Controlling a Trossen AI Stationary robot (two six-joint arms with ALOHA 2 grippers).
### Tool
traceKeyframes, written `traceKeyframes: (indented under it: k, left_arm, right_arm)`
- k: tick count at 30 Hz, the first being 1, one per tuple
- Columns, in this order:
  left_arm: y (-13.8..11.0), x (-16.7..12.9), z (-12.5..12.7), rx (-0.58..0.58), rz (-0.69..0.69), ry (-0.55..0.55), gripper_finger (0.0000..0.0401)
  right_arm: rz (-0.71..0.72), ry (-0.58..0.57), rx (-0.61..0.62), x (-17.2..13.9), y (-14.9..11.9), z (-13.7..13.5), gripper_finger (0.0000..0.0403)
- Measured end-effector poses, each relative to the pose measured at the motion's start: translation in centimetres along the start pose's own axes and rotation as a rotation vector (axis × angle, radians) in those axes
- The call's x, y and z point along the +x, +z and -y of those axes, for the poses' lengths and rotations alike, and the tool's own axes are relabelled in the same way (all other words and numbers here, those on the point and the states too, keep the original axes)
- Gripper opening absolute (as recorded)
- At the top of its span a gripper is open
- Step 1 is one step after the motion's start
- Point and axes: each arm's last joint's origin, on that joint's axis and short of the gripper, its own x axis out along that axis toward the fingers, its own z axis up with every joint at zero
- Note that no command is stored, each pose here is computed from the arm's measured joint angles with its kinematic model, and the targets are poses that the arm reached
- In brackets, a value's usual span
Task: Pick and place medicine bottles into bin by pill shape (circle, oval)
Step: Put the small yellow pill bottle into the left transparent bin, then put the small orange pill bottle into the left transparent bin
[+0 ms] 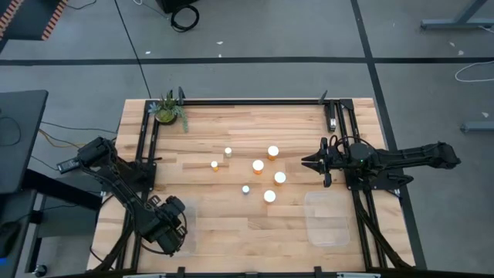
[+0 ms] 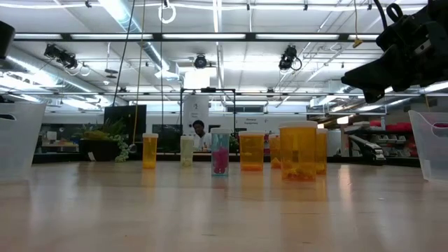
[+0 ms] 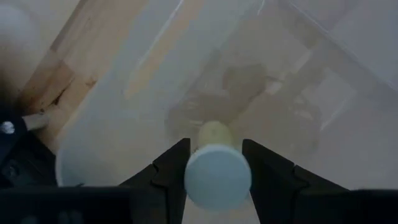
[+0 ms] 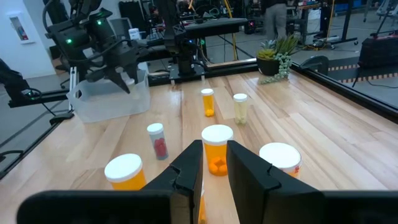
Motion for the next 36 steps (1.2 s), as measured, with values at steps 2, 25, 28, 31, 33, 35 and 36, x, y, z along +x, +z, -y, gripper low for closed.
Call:
traceKeyframes:
  k: [2, 25, 28, 31, 33, 35, 36]
  left_arm:
    - [0.0, 0.0, 0.0, 0.001, 0.000, 0.002, 0.0168]
    - [0.2, 0.0, -0.5, 0.056, 0.002, 0.054, 0.0189]
    - [0.4, -0.3, -0.6, 0.057, 0.001, 0.043, 0.0188]
    - [0.8, -0.7, -0.8, 0.045, 0.006, 0.023, 0.0187]
    - [1.0, -1.0, -1.0, 0.037, 0.009, 0.009, 0.0186]
    - [1.2, -1.2, -1.1, 0.035, 0.009, 0.001, 0.0186]
    - [1.3, -1.3, -1.2, 0.039, 0.012, -0.001, 0.0186]
  right_arm:
    - [0.000, 0.000, 0.000, 0.0, 0.0, 0.0, 0.0079]
    - [0.000, 0.000, 0.000, 0.0, 0.0, 0.0, 0.0079]
    - [0.000, 0.000, 0.000, 0.0, 0.0, 0.0, 0.0079]
    - [0.000, 0.000, 0.000, 0.0, 0.0, 0.0, 0.0079]
    - [0.000, 0.000, 0.000, 0.0, 0.0, 0.0, 0.0079]
    - [0.000, 0.000, 0.000, 0.0, 0.0, 0.0, 0.0079]
    - [0.000, 0.000, 0.000, 0.0, 0.0, 0.0, 0.0079]
